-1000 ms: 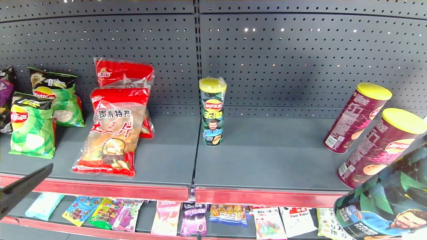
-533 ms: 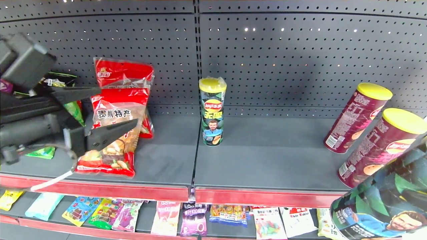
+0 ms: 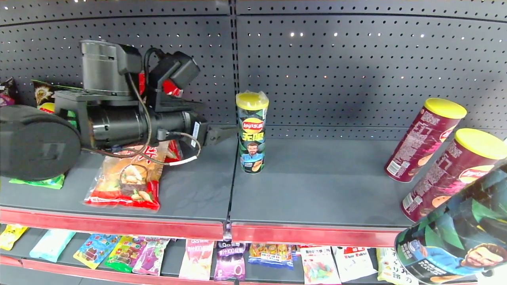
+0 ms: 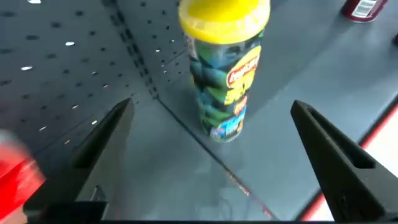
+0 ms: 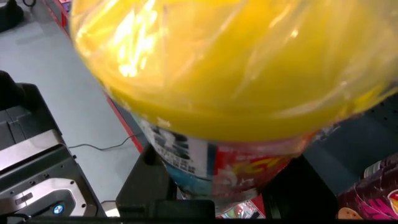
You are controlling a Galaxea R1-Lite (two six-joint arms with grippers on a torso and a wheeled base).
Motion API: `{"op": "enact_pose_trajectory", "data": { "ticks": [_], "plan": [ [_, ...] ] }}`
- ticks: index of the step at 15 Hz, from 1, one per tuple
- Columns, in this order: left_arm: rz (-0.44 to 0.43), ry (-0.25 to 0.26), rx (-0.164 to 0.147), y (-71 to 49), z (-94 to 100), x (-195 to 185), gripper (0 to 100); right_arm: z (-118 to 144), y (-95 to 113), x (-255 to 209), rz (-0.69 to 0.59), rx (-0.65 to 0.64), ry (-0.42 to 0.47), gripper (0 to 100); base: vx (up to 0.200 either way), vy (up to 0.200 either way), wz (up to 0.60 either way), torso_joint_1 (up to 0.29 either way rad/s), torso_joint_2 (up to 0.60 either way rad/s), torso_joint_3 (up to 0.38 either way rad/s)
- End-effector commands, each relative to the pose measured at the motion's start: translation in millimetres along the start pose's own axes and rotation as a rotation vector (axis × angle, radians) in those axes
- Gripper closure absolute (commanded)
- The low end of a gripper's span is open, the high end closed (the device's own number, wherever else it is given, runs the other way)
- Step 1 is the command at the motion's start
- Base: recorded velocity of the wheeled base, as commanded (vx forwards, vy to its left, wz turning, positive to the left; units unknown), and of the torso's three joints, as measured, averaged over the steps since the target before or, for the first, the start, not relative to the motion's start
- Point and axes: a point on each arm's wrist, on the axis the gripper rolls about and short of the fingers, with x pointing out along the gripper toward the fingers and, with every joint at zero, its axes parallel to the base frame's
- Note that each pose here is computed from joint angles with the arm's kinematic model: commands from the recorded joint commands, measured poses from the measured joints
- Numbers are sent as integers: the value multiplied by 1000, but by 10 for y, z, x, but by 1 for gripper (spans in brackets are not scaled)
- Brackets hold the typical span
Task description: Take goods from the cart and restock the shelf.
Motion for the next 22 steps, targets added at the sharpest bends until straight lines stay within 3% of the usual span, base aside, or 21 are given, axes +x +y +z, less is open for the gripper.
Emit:
{"op": "enact_pose_trajectory", "data": {
  "ticks": [1, 5, 7, 11, 16, 22],
  "plan": [
    [-14, 40, -12, 28, -167, 281, 0, -1, -2, -2, -4, 1, 0, 100, 0, 0, 0, 0, 0, 0],
    [-115, 0, -12, 38, -170, 386, 0, 3, -12, -10, -19, 14, -1, 100, 0, 0, 0, 0, 0, 0],
    [-125, 2, -13, 71, -197, 437, 0, 2, -13, -7, -19, 15, 1, 100, 0, 0, 0, 0, 0, 0],
    [-121, -44, 2, 161, -86, 558, 0, -5, -10, -12, -21, 15, 1, 100, 0, 0, 0, 0, 0, 0],
    [-191, -36, -5, 133, -159, 657, 0, 2, -17, -12, -27, 27, 0, 100, 0, 0, 0, 0, 0, 0],
    [-216, -41, -1, 113, -182, 852, 0, 0, -21, -9, -30, 28, 2, 100, 0, 0, 0, 0, 0, 0]
  ]
}}
